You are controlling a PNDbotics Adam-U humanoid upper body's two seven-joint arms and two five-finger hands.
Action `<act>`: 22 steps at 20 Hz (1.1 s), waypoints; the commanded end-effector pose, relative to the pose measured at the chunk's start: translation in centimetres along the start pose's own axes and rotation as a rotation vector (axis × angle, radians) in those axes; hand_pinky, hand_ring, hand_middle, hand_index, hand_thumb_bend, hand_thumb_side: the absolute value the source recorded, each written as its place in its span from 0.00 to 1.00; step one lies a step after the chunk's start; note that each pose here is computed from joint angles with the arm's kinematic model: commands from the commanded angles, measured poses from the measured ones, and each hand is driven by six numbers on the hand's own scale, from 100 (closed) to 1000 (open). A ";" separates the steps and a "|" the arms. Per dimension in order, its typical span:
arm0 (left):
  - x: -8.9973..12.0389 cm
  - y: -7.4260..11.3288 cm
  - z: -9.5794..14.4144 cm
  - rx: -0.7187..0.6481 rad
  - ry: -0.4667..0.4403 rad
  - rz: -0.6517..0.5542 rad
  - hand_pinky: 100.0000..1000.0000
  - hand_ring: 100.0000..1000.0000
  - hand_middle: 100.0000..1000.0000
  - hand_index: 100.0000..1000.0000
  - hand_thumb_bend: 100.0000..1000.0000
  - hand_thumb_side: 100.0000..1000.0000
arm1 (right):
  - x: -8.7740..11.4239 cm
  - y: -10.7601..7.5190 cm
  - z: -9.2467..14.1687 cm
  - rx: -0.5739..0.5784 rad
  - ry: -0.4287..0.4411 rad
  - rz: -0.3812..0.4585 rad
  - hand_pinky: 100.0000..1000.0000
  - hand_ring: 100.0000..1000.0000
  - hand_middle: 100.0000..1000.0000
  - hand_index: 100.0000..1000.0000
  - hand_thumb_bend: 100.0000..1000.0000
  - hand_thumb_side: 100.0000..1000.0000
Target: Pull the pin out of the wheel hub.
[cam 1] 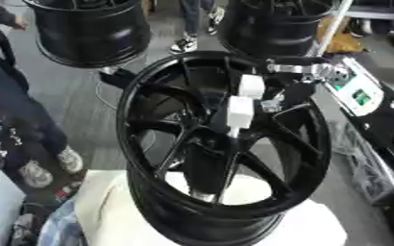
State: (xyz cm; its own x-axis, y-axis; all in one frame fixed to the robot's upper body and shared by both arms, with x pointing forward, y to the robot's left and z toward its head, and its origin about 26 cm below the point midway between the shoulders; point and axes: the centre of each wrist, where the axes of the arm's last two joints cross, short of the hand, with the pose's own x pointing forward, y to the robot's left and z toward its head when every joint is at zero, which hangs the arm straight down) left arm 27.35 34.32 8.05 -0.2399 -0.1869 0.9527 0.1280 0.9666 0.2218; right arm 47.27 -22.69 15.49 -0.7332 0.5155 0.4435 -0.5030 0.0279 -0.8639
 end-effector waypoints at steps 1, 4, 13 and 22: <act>0.7 0.2 -0.3 -0.009 -0.021 -0.019 0.70 0.55 0.54 0.63 0.00 0.82 | 0.2 -1.4 0.5 0.187 -0.144 0.177 0.78 0.78 0.64 0.74 0.22 0.47; 0.7 0.2 -0.3 -0.009 -0.021 -0.019 0.70 0.55 0.54 0.63 0.00 0.82 | 0.3 -1.7 0.7 0.167 -0.148 0.169 0.76 0.75 0.51 0.62 0.19 0.46; 0.7 0.2 -0.3 -0.010 -0.022 -0.018 0.70 0.55 0.54 0.63 0.00 0.82 | 0.8 -2.6 1.1 0.069 -0.169 0.154 0.72 0.66 0.32 0.40 0.12 0.43; 0.7 0.2 -0.4 -0.012 -0.020 -0.017 0.70 0.56 0.54 0.63 0.00 0.82 | 2.2 -5.3 1.8 -0.049 -0.186 0.189 0.72 0.64 0.29 0.38 0.13 0.41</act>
State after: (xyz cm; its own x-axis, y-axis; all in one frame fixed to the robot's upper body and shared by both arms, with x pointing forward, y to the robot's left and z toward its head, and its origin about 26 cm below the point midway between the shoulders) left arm 27.37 34.31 8.06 -0.2398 -0.1866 0.9527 0.1309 0.9662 0.2221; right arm 47.47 -22.27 18.96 -0.7931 0.4330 0.4283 -0.4122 0.1362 -0.9009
